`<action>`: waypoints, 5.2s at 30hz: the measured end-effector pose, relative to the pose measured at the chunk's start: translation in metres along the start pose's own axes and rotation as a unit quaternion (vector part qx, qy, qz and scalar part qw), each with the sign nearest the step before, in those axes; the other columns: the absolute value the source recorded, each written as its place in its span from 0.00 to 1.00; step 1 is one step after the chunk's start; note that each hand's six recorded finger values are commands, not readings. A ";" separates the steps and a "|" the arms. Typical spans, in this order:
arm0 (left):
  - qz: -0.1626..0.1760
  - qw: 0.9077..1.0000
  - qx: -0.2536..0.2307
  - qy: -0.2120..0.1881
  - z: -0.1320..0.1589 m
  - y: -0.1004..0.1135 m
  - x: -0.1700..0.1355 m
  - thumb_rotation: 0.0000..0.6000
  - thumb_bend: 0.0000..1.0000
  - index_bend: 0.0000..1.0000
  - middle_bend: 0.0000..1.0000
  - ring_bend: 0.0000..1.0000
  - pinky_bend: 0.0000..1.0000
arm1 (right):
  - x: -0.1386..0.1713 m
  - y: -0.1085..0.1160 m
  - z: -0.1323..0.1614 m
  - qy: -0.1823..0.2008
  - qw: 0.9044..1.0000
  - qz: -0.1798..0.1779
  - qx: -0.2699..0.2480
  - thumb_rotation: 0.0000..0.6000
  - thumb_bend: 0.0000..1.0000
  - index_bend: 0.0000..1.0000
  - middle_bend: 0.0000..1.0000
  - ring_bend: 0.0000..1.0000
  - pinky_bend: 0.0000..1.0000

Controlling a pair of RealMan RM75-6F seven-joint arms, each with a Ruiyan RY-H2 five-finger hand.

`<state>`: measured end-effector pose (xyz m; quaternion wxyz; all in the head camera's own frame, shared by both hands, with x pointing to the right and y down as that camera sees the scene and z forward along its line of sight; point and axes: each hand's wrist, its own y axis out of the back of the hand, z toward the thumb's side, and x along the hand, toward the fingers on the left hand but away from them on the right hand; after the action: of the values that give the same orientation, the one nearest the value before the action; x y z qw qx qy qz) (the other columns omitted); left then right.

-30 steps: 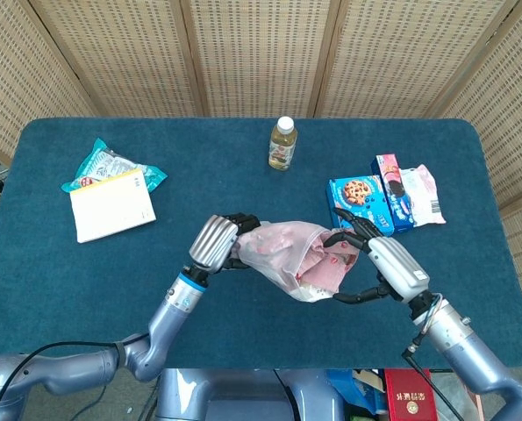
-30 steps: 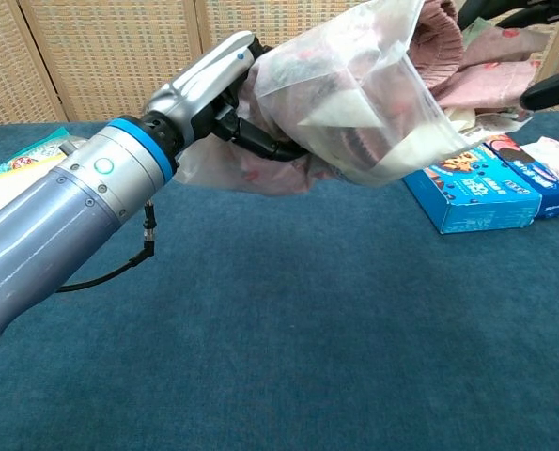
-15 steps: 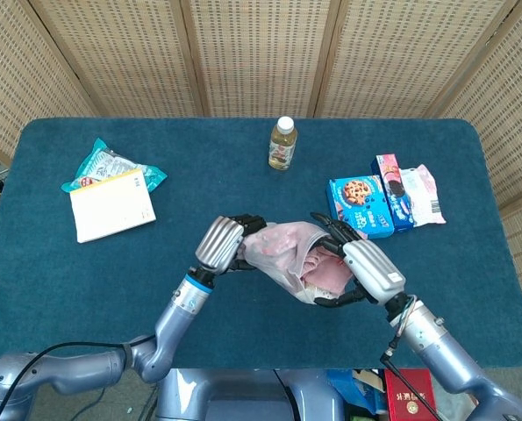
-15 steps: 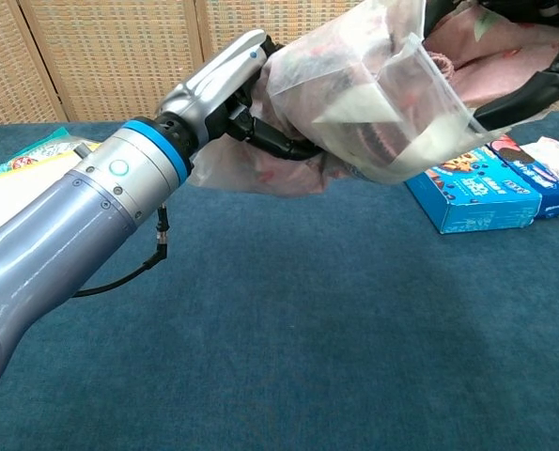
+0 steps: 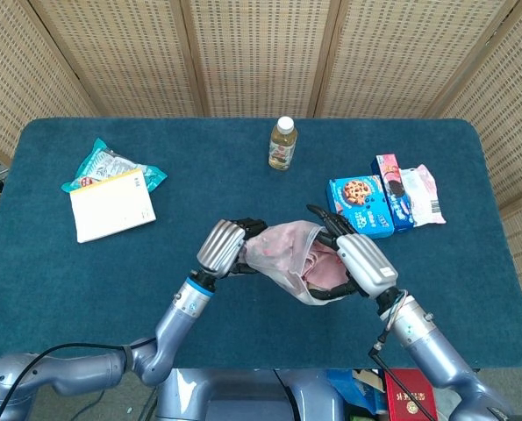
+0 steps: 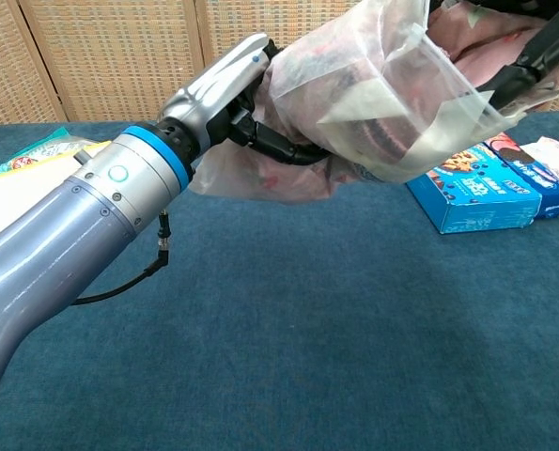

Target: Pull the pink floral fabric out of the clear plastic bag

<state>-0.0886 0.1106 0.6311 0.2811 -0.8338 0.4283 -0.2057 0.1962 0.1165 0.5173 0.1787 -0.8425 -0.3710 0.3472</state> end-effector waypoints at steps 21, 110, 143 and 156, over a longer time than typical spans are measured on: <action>0.006 1.000 -0.024 0.004 0.003 0.005 -0.001 1.00 0.28 0.62 0.54 0.52 0.65 | -0.003 -0.010 0.008 0.019 0.998 -0.009 0.067 1.00 0.72 0.64 0.00 0.00 0.00; -0.203 0.946 0.200 0.155 -0.086 0.050 -0.076 1.00 0.31 0.29 0.00 0.00 0.00 | -0.006 -0.108 -0.082 -0.039 0.991 0.102 0.080 1.00 0.87 0.69 0.00 0.00 0.00; -0.161 0.948 0.220 0.162 -0.090 0.042 -0.071 1.00 0.52 0.67 0.00 0.00 0.00 | -0.006 -0.106 -0.082 -0.037 0.991 0.101 0.079 1.00 0.87 0.69 0.00 0.00 0.00; -0.118 0.944 0.238 0.194 -0.112 0.097 -0.072 1.00 0.52 0.68 0.00 0.00 0.00 | -0.009 -0.069 -0.089 -0.047 0.993 0.054 0.090 1.00 0.87 0.70 0.00 0.00 0.00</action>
<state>-0.2516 0.0910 0.6457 0.3564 -0.7311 0.3114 -0.4915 0.2209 0.1513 0.6216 0.2167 -0.8245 -0.3006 0.4276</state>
